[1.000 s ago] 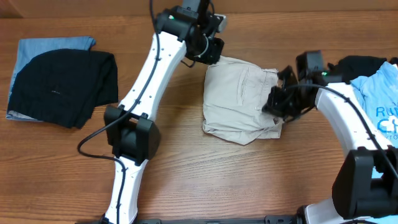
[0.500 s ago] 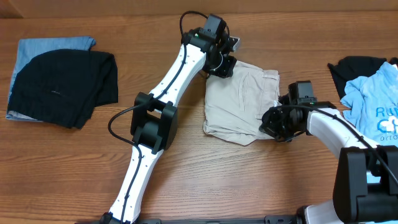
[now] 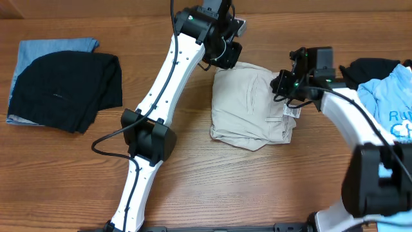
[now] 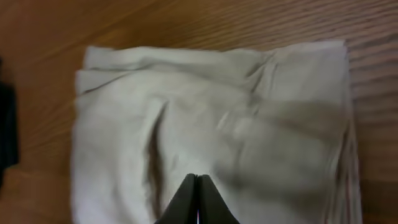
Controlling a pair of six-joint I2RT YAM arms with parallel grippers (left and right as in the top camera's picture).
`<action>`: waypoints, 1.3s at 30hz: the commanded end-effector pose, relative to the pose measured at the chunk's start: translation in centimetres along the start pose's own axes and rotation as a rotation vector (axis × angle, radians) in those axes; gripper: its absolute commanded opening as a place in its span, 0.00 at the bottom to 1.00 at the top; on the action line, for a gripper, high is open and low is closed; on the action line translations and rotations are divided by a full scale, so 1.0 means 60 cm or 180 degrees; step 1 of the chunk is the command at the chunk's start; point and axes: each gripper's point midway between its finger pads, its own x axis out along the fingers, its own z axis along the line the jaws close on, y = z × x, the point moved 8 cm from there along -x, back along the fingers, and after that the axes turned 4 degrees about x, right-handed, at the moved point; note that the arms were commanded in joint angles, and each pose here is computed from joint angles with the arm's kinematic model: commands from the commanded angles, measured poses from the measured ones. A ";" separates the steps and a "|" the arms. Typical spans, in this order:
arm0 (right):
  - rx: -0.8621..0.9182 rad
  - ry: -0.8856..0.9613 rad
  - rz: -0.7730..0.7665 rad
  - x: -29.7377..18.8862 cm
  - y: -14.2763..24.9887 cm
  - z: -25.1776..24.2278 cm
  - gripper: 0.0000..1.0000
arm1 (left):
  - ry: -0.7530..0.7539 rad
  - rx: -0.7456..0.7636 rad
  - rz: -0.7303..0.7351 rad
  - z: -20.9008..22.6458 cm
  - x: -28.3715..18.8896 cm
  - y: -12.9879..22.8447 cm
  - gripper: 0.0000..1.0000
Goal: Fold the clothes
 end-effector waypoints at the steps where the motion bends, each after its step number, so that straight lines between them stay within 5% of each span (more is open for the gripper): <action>1: 0.0033 0.0437 -0.0120 0.060 -0.014 -0.054 0.04 | -0.0034 -0.0121 0.0274 0.016 0.025 0.023 0.04; 8: 0.0110 0.0485 -0.0082 0.145 -0.006 -0.112 0.04 | 0.0332 -0.0313 0.1075 0.009 0.170 0.125 0.04; 12: 0.0113 0.0103 -0.0069 0.127 -0.023 -0.091 0.04 | 0.0365 -0.0311 0.1059 0.011 0.181 0.131 0.04; 17: 0.0179 -0.1120 -0.0256 -0.122 -0.124 -0.006 0.04 | 0.0217 0.0083 0.0173 -0.036 0.035 0.031 0.04; 21: 0.0359 -0.0911 0.0225 -0.188 -0.056 -0.015 0.04 | -0.0251 0.0031 -0.0093 0.002 0.028 0.006 0.04; 28: 0.0804 -0.0208 0.1124 -0.133 0.060 -0.078 0.04 | -0.0351 -0.0304 -0.0259 0.095 0.105 -0.011 0.04; 36: 0.0927 -0.0139 0.1246 -0.056 0.160 -0.140 0.04 | -0.0352 -0.0437 -0.0123 0.136 0.208 0.008 0.04; 39: 0.1223 0.0417 0.1142 -0.043 0.178 -0.174 0.04 | -0.0362 -0.0460 -0.0073 0.151 0.240 0.018 0.04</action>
